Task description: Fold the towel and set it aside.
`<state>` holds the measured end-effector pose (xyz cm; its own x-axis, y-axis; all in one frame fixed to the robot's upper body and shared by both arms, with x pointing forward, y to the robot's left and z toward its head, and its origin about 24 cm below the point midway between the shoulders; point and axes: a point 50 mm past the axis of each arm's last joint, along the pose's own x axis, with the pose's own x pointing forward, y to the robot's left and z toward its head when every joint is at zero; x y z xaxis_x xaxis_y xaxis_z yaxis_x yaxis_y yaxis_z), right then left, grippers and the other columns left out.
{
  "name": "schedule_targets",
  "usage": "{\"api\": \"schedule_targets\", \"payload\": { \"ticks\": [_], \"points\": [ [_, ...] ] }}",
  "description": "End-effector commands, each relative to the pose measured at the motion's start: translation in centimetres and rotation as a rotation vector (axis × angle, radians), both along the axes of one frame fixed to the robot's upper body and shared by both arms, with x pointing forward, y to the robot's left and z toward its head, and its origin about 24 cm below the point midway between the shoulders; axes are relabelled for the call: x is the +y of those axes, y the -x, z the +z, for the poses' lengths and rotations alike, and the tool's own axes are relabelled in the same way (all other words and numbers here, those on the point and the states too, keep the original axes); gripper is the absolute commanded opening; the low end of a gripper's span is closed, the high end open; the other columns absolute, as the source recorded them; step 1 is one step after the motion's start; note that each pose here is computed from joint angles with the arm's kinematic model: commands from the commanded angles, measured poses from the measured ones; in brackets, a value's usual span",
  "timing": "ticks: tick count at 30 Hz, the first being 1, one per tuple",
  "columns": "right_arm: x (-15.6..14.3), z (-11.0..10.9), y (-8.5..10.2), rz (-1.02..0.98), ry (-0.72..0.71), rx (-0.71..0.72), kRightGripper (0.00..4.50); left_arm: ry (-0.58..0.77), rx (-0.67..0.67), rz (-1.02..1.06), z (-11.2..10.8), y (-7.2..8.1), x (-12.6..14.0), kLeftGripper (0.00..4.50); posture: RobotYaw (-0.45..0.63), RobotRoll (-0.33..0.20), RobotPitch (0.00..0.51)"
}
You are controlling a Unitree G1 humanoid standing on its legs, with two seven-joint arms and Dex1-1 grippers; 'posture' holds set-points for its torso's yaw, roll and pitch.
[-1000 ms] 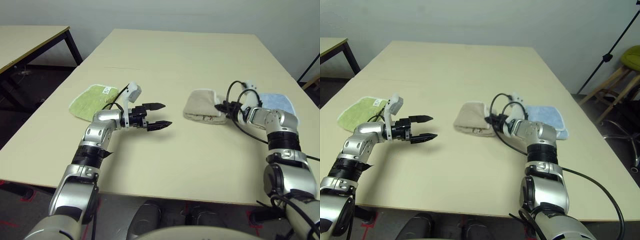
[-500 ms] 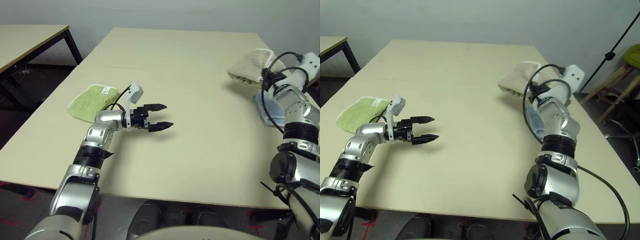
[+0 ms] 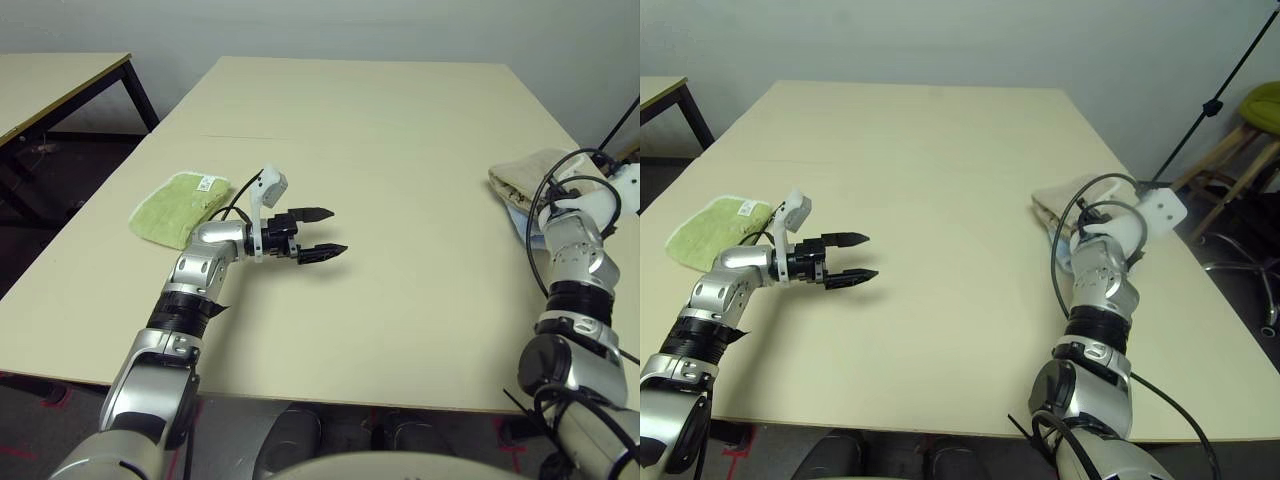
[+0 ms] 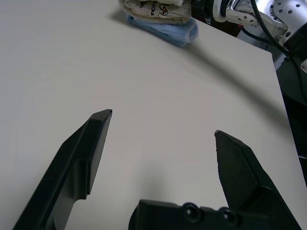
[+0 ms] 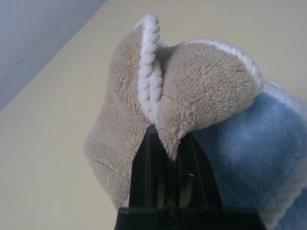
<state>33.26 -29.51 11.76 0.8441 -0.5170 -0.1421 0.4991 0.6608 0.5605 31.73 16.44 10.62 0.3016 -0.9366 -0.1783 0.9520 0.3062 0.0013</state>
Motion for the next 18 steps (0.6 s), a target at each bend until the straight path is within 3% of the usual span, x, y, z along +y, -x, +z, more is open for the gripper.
{"api": "schedule_targets", "payload": {
  "ticks": [1,11,18],
  "points": [
    [0.6,0.1,0.8,-0.016,0.010,0.007,0.88,-0.015,0.004,-0.012,-0.2,0.3,-0.2,4.50,0.11,0.000,0.024],
    [1.4,1.7,4.3,-0.032,0.106,0.018,4.48,-0.020,0.018,-0.041,-0.1,0.3,-0.6,4.50,0.06,0.000,0.033],
    [1.9,2.1,6.2,0.020,0.266,0.072,4.48,-0.024,0.043,-0.019,0.0,-0.3,-1.0,4.50,0.01,0.000,0.035]
  ]
}}
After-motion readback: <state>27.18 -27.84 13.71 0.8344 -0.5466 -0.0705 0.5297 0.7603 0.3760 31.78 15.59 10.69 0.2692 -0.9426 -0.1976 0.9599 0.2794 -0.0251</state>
